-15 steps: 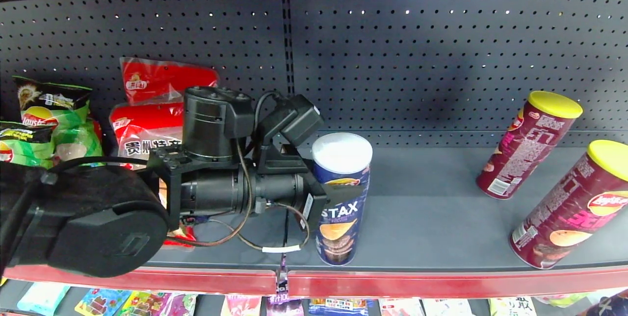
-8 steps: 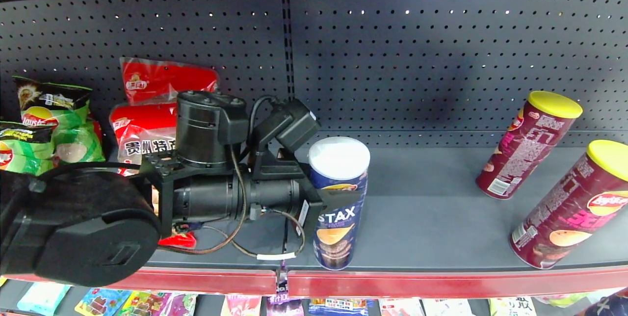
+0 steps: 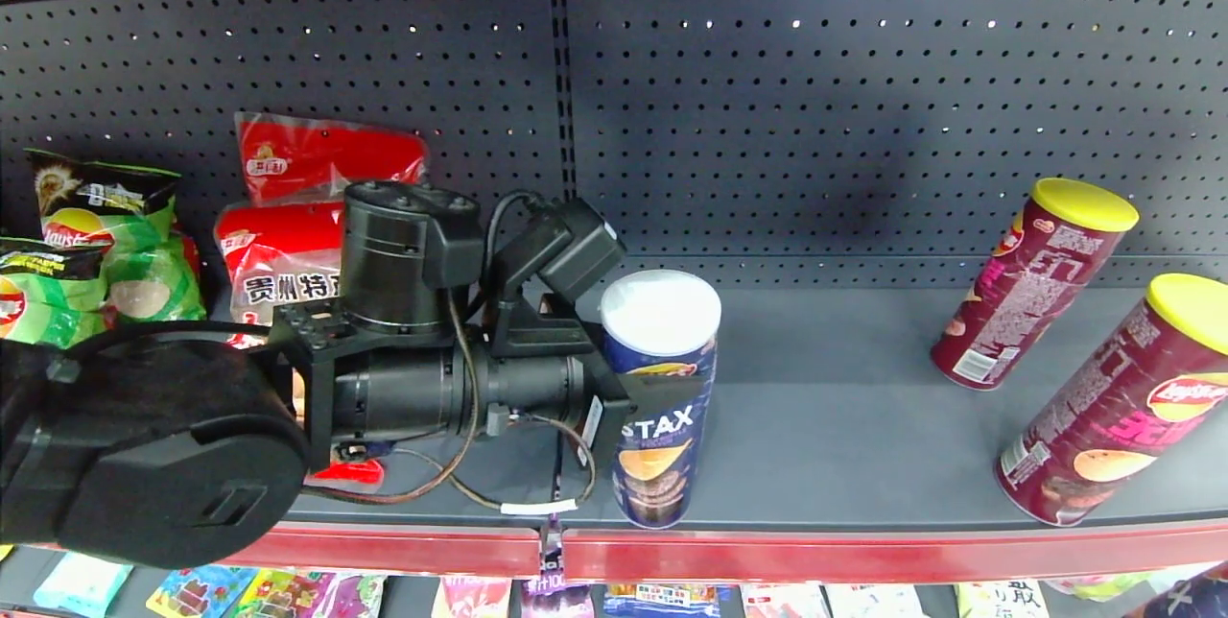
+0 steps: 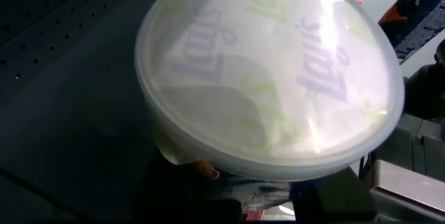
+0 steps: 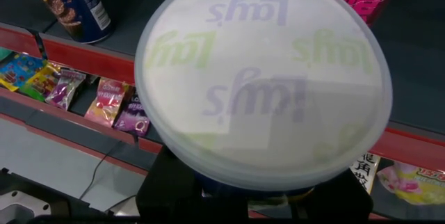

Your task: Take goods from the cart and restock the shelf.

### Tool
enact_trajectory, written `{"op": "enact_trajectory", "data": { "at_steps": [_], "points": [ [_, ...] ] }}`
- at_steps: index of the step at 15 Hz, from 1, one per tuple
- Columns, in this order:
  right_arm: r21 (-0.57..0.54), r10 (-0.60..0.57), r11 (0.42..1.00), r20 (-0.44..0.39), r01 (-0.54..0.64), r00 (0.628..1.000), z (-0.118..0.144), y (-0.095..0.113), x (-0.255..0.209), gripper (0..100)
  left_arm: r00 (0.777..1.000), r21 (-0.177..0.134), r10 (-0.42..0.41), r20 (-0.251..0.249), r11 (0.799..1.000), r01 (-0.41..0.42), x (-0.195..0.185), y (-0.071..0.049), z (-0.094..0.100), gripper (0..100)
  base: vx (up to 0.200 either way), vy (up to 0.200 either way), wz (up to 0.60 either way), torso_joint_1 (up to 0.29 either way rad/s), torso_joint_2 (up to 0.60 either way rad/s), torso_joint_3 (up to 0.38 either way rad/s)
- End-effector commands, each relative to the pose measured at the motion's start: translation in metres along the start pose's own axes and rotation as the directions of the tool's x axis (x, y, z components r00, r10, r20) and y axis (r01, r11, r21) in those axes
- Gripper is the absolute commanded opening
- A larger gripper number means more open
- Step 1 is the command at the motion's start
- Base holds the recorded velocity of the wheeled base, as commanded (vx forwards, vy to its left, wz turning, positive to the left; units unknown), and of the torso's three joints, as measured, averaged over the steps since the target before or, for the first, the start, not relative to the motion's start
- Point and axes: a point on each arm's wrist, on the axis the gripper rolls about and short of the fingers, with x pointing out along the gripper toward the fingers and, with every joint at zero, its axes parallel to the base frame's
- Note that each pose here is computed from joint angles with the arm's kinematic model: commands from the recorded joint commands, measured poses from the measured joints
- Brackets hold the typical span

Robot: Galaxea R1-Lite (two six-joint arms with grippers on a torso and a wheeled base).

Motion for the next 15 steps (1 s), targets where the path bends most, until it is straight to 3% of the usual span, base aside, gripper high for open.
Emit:
{"op": "enact_trajectory", "data": {
  "at_steps": [1, 2, 6, 10, 12, 13, 15],
  "points": [
    [-0.002, 0.004, 1.000, 0.000, -0.004, 1.000, 0.001, 0.000, 0.000, 0, 1.000, 0.004, -0.008, -0.002, 1.000, 0.008, 0.000, -0.003, 0.000, 0, 0.000, 0.000, 0.00, 0.000, 0.00, 0.000],
    [-0.002, 0.004, 1.000, -0.002, -0.004, 1.000, 0.002, 0.000, 0.001, 0, 1.000, 0.005, -0.009, 0.000, 1.000, 0.009, -0.001, -0.004, 0.000, 100, 0.000, 0.000, 0.00, 0.000, 0.00, 0.000],
    [-0.003, 0.037, 0.999, -0.019, -0.037, 0.999, 0.012, -0.001, 0.005, 0, 1.000, 0.010, 0.017, 0.004, 1.000, -0.017, -0.003, -0.007, 0.003, 100, 0.000, 0.000, 0.00, 0.000, 0.00, 0.000],
    [-0.052, 0.145, 0.988, -0.062, -0.148, 0.988, 0.038, -0.001, 0.020, 0, 0.998, -0.001, 0.060, -0.003, 0.998, -0.060, -0.018, -0.011, -0.001, 100, 0.000, 0.000, 0.00, 0.000, 0.00, 0.000],
    [-0.086, 0.226, 0.968, -0.092, -0.234, 0.970, 0.055, 0.001, 0.032, 0, 0.998, -0.012, 0.067, -0.013, 0.998, -0.067, -0.034, -0.019, -0.008, 100, 0.000, 0.000, 0.00, 0.000, 0.00, 0.000],
    [-0.110, 0.289, 0.947, -0.118, -0.302, 0.950, 0.070, 0.005, 0.045, 0, 0.997, -0.038, 0.071, -0.017, 0.997, -0.072, -0.048, -0.026, -0.013, 100, 0.000, 0.000, 0.00, 0.000, 0.00, 0.000],
    [-0.122, 0.345, 0.924, -0.146, -0.363, 0.927, 0.090, 0.012, 0.063, 0, 0.995, -0.061, 0.094, -0.016, 0.994, -0.095, -0.062, -0.032, -0.018, 100, 0.000, 0.000, 0.00, 0.000, 0.00, 0.000]
  ]
}}
